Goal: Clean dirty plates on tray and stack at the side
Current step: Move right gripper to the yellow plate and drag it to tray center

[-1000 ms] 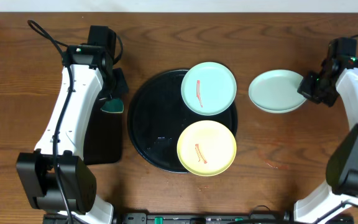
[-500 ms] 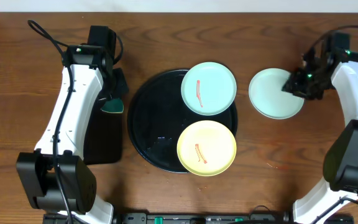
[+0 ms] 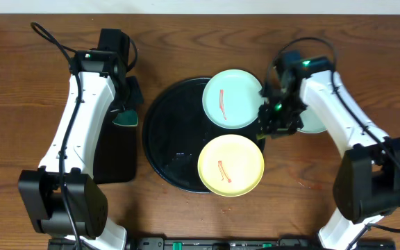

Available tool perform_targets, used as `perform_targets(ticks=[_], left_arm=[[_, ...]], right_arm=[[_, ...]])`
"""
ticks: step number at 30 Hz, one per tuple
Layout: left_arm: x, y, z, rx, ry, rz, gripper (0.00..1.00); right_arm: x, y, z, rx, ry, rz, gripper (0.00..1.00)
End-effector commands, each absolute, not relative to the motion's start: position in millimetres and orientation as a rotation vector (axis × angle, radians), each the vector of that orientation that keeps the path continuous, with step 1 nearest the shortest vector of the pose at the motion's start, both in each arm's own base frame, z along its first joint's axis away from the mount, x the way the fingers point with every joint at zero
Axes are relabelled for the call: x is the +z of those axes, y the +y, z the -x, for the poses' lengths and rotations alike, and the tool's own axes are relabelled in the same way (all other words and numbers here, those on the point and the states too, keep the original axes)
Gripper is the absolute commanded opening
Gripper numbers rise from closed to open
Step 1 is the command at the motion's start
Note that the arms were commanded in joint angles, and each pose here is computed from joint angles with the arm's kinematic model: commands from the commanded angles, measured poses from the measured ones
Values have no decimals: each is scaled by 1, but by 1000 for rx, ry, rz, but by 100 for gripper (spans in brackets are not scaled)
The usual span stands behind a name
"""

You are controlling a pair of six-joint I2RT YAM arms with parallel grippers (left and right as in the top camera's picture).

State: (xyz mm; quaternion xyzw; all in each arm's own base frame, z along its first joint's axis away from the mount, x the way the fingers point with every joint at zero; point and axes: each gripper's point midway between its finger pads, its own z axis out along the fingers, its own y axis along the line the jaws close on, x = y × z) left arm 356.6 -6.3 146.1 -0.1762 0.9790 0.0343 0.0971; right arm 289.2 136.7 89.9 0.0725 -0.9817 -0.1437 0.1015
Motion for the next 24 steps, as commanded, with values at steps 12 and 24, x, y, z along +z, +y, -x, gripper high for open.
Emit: perform_targets(ticks=[12,24], left_arm=[[148,-2,-358,129,2888,531,8],[148,-2,-358,129,2888,531,8]], right_arm=[[45,135,-245,-110,-2862,-224,25],[39,155,-238,-158,-2867,-265,1]])
